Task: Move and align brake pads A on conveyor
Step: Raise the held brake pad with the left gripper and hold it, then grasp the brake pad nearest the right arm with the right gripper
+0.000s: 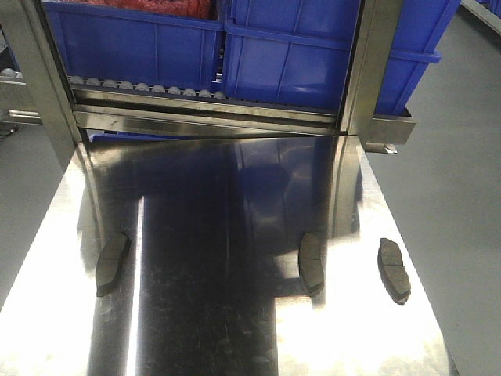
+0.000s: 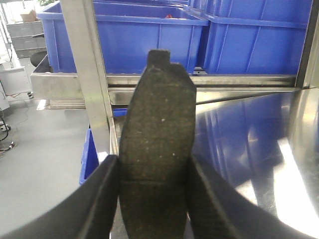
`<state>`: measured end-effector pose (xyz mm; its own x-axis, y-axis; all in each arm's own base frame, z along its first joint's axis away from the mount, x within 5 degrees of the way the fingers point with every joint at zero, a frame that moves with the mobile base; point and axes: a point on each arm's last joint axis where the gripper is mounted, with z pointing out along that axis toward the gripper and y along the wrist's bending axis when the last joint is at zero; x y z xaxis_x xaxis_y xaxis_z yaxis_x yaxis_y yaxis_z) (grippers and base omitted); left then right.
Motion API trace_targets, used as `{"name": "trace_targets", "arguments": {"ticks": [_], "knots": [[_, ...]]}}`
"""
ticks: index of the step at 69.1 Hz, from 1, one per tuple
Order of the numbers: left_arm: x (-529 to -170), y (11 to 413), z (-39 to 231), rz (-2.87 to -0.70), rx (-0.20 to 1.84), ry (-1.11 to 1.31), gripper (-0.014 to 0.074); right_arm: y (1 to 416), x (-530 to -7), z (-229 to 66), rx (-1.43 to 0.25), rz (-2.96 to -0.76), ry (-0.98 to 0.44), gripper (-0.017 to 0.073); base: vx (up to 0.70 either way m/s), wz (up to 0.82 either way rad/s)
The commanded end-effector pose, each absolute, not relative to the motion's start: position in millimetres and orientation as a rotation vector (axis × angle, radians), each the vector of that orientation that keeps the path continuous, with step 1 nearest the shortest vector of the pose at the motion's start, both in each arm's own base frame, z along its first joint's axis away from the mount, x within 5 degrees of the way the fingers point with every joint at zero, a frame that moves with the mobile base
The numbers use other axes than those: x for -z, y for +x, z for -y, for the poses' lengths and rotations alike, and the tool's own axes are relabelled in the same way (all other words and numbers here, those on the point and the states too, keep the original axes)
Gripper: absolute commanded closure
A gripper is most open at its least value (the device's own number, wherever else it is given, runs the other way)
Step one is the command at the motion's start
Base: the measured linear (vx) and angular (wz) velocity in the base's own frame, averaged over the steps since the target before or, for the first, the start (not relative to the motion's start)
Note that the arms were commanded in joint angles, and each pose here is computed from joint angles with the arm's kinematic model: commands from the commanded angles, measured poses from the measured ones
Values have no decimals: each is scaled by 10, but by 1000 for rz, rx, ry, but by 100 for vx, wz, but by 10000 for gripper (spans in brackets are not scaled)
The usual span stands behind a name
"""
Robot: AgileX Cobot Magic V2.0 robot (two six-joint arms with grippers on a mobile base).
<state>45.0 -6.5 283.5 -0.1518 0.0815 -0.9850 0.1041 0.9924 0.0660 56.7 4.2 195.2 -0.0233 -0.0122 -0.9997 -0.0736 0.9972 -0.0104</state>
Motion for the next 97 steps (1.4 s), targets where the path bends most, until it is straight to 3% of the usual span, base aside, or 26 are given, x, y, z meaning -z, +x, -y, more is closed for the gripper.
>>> {"name": "trace_targets", "arguments": {"ticks": [1, 33, 40, 54, 69, 85, 91, 97], "knots": [[-3020, 448, 63, -1604, 32, 120, 552, 564, -1968, -37, 56, -1520, -156, 562, 0, 0], [-3020, 448, 63, -1604, 32, 120, 552, 563, -1983, -38, 75, -1502, -174, 562, 0, 0], [-3019, 448, 63, -1604, 32, 121, 552, 557, -2027, -38, 24, -1490, -125, 562, 0, 0], [-3019, 448, 63, -1604, 32, 121, 552, 585, -2478, -40, -54, -1558, -54, 561, 0, 0], [-3019, 448, 63, -1604, 32, 121, 552, 984, -3116, -68, -49, -1790, -61, 559, 0, 0], [-3019, 448, 63, -1604, 32, 121, 552, 1512, -3200, -104, -31, -1955, -88, 551, 0, 0], [-3019, 448, 63, -1604, 32, 121, 552, 1602, -3164, -110, -31, -1963, -88, 511, 0, 0], [-3019, 448, 63, -1604, 32, 121, 552, 1643, -3154, -113, -31, -1958, -89, 409, 0, 0]]}}
